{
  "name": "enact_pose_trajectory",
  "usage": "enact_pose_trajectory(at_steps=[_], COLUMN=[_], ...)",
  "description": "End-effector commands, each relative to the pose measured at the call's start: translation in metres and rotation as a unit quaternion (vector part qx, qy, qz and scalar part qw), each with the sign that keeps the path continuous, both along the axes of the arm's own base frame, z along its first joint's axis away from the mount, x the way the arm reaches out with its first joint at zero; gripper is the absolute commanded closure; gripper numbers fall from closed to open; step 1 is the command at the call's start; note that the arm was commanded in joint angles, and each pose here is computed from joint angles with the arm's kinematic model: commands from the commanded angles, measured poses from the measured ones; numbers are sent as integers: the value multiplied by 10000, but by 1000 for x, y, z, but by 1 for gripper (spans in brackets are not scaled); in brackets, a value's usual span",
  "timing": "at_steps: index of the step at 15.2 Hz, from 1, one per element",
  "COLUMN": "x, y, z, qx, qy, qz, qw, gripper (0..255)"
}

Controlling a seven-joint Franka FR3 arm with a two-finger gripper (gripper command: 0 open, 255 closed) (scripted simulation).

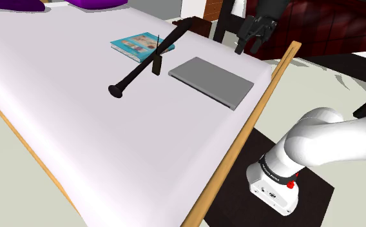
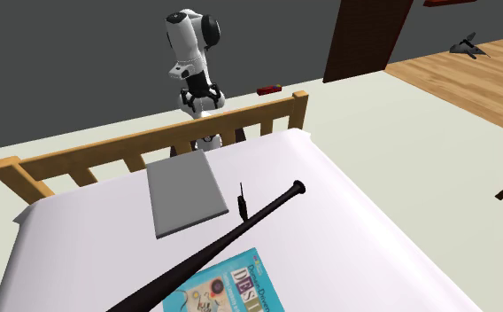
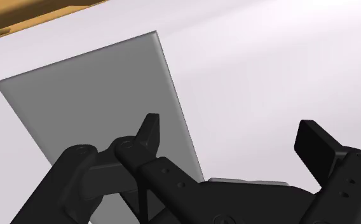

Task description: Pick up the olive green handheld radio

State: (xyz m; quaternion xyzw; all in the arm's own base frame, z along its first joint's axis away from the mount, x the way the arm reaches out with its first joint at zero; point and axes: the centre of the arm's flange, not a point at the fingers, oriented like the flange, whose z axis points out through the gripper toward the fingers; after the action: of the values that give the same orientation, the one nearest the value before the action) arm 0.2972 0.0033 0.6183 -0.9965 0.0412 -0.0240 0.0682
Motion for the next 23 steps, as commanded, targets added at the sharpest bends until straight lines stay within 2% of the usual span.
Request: enact_pose_trajectory(at_steps=[1, 6, 12, 17, 23], x=[0, 40, 95, 145, 209], y=[0, 35, 71, 96, 119], z=[0, -29, -62, -88, -114], qx=[0, -152, -333, -483, -662], qy=[0, -312, -684, -992, -1358], qz=[0, -428, -940, -1364, -1867], qw=[10000, 9985, 9927, 9845, 9707], gripper=[0, 0, 0, 0, 0])
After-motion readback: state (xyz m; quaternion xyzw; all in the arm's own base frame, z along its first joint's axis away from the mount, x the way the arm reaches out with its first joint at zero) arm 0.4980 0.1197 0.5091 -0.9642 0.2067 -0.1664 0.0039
